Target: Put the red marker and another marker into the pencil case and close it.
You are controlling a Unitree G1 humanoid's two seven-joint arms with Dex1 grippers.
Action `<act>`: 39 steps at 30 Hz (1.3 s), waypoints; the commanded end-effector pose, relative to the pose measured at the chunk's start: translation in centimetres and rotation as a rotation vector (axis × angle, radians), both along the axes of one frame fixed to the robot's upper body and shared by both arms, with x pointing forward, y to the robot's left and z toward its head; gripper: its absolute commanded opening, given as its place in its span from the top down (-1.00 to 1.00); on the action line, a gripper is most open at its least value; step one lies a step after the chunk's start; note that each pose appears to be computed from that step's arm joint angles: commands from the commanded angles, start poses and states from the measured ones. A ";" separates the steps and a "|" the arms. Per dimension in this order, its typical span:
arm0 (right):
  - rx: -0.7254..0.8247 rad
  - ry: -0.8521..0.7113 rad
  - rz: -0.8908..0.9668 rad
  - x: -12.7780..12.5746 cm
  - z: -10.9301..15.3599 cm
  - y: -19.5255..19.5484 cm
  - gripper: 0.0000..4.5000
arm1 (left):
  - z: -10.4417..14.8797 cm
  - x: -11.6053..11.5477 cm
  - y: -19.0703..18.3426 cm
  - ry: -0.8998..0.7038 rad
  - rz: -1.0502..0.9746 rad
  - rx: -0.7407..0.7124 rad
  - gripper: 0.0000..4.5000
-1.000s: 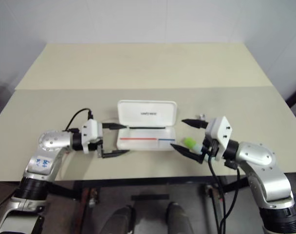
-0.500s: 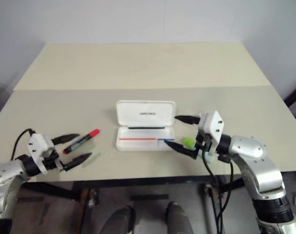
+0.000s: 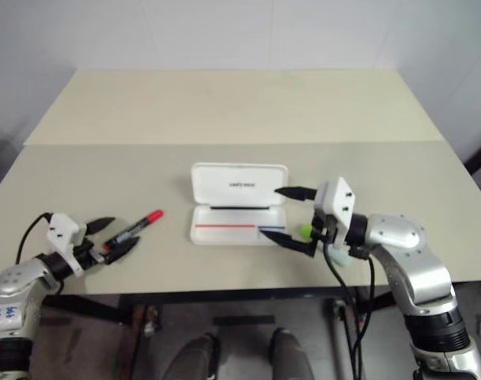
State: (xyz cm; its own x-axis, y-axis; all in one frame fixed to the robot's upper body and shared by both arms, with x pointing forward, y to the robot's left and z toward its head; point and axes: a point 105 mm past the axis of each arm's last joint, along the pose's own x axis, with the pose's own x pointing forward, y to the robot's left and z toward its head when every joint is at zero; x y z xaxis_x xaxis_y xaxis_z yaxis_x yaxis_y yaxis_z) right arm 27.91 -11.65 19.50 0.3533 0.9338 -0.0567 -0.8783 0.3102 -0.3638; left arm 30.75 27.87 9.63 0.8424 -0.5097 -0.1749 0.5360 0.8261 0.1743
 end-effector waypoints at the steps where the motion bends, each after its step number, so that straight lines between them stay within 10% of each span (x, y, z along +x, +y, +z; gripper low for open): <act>1: -0.039 -0.071 0.069 -0.9 1.7 -0.1 -1.00 | 0.2 1.2 -0.6 -0.012 -0.050 0.021 -0.98; 8: -0.039 -0.078 0.067 -0.8 1.7 -0.1 -1.00 | -0.5 1.9 -1.5 0.028 -0.100 0.015 -0.98; 20: -0.028 -0.100 0.047 -0.9 1.6 -0.2 -1.00 | -1.3 1.0 -1.7 0.046 -0.080 0.035 0.68; 31: -0.021 -0.099 0.021 -0.8 0.8 -0.4 -1.00 | 5.9 0.0 -8.7 -0.196 -0.362 -0.153 0.68; 39: -0.002 -0.109 -0.032 -1.2 0.5 -0.8 -1.00 | 6.1 -2.3 -13.7 -0.115 -0.713 -0.063 0.68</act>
